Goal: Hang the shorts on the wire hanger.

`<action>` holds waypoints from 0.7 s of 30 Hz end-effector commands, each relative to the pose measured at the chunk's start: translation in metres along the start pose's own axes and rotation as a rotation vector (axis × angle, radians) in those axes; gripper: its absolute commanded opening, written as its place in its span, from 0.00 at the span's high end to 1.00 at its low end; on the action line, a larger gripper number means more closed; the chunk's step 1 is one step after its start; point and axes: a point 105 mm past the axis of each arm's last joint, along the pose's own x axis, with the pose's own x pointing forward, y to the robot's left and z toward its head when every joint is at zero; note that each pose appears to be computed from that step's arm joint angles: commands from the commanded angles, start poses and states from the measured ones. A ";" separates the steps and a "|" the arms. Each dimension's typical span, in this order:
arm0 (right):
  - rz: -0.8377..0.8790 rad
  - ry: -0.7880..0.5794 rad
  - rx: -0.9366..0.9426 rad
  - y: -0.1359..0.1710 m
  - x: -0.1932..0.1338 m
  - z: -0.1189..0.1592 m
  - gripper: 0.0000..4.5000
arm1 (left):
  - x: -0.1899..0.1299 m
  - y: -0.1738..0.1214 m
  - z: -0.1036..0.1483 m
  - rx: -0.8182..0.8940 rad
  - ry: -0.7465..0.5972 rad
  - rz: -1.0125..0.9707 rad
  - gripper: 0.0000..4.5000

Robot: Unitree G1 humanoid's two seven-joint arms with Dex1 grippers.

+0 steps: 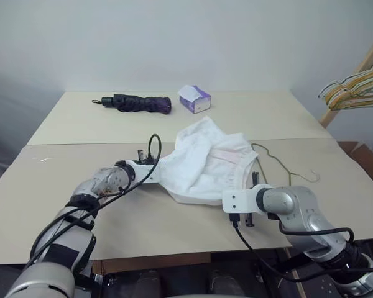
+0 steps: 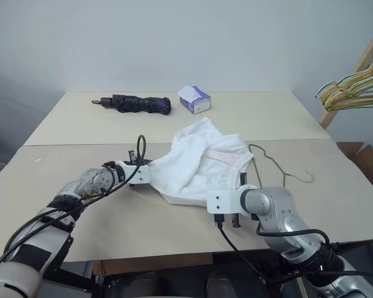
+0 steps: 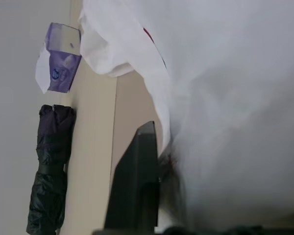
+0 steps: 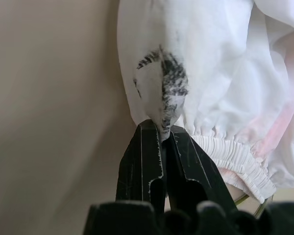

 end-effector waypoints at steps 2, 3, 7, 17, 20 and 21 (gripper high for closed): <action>-0.066 -0.001 -0.013 -0.019 -0.009 -0.004 1.00 | -0.015 0.012 -0.003 0.049 -0.022 -0.002 0.99; -0.069 -0.001 -0.013 -0.021 -0.009 -0.004 1.00 | -0.019 0.013 -0.004 0.065 -0.023 -0.008 0.99; -0.093 -0.006 -0.018 -0.032 -0.012 -0.009 1.00 | -0.050 0.018 -0.010 0.122 -0.028 -0.078 0.99; 0.073 -0.280 -0.187 -0.014 -0.032 0.017 1.00 | -0.147 -0.011 0.009 0.129 0.043 -0.422 0.99; 0.185 -0.355 -0.215 0.003 -0.044 0.020 1.00 | -0.171 -0.023 0.020 0.098 0.069 -0.517 0.99; 0.219 -0.367 -0.215 0.008 -0.048 0.019 1.00 | -0.178 -0.028 0.023 0.084 0.075 -0.550 0.99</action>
